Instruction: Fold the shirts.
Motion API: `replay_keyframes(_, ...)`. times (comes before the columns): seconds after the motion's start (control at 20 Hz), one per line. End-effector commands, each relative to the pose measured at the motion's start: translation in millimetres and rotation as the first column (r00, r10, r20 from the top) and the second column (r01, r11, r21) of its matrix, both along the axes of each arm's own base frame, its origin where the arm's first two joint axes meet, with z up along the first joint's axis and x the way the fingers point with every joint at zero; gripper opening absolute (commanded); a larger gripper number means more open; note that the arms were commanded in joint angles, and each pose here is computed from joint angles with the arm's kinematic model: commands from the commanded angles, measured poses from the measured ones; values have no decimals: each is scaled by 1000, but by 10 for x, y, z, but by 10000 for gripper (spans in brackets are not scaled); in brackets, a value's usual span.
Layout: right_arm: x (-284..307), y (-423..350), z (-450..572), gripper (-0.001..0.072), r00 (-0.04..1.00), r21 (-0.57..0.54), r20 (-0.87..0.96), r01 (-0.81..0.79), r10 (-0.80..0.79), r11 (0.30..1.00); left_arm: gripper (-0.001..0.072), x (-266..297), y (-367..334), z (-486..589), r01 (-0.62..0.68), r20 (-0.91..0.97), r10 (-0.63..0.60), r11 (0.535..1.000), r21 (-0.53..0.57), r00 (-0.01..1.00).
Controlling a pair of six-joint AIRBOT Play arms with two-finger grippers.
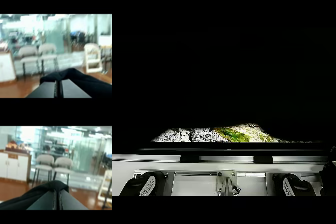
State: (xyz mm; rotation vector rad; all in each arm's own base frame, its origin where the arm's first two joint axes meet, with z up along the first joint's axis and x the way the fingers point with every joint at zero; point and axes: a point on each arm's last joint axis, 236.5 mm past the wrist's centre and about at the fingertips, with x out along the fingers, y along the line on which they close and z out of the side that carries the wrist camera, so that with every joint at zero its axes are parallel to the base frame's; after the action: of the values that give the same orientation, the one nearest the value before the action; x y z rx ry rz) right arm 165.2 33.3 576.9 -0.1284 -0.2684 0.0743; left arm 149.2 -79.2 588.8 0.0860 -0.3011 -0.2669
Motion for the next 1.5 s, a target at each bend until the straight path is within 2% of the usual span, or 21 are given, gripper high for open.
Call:
replay_keyframes(0.0, 95, -182, -468, 61, 976, -5, -204, 76, -76, 997, 36, 147, 149, -426, -68, -169, 73, 997, 38, 983)
replay_keyframes(0.1, 394, -239, -926, 61, 913, -11, -401, 73, -72, 997, 37, 398, 197, -800, -60, -300, 71, 997, 45, 951)
replay_keyframes(0.15, 582, -268, -1238, 61, 849, -9, -524, 66, -61, 998, 37, 564, 250, -1068, -63, -388, 76, 997, 47, 919)
replay_keyframes(0.3, 1175, -239, -2216, 60, 578, 32, -815, -16, 35, 999, 36, 1065, 440, -2133, -70, -673, 83, 996, 47, 735)
replay_keyframes(0.4, 1711, -142, -2774, 60, 457, 117, -879, -76, 139, 990, 36, 1368, 582, -2990, -86, -824, 80, 996, 38, 560)
replay_keyframes(0.5, 2285, -178, -3387, 60, 369, 196, -908, -45, 198, 980, 36, 1645, 663, -3765, -98, -916, 50, 995, 11, 397)
replay_keyframes(0.65, 2968, -272, -4283, 60, 252, 285, -932, 61, 261, 957, 36, 2228, 801, -4528, -137, -964, 16, 990, -21, 264)
replay_keyframes(0.75, 3319, -287, -4730, 60, 234, 331, -926, 132, 295, 934, 36, 2703, 873, -4810, -168, -966, -11, 984, -56, 257)
replay_keyframes(0.85, 3620, -254, -5034, 60, 260, 336, -921, 148, 292, 930, 36, 3161, 846, -4974, -190, -957, -73, 973, -130, 279)
replay_keyframes(0.95, 3913, -145, -5187, 61, 325, 330, -905, 127, 275, 935, 36, 3548, 751, -5093, -196, -943, -125, 962, -192, 308)
replay_keyframes(1.1, 4304, -172, -5237, 61, 458, 254, -871, 115, 175, 960, 36, 4005, 693, -5187, -202, -918, -110, 959, -198, 381)
replay_keyframes(1.2, 4459, -342, -5253, 61, 515, 174, -853, 126, 85, 977, 37, 4228, 741, -5152, -226, -888, -81, 953, -202, 453)
replay_keyframes(1.3, 4569, -464, -5221, 61, 561, 150, -827, 140, 46, 979, 37, 4395, 836, -5108, -263, -856, -53, 940, -216, 514)
replay_keyframes(1.45, 4630, -470, -5297, 61, 569, 168, -821, 156, 50, 973, 38, 4467, 822, -5294, -309, -866, -72, 917, -253, 495)
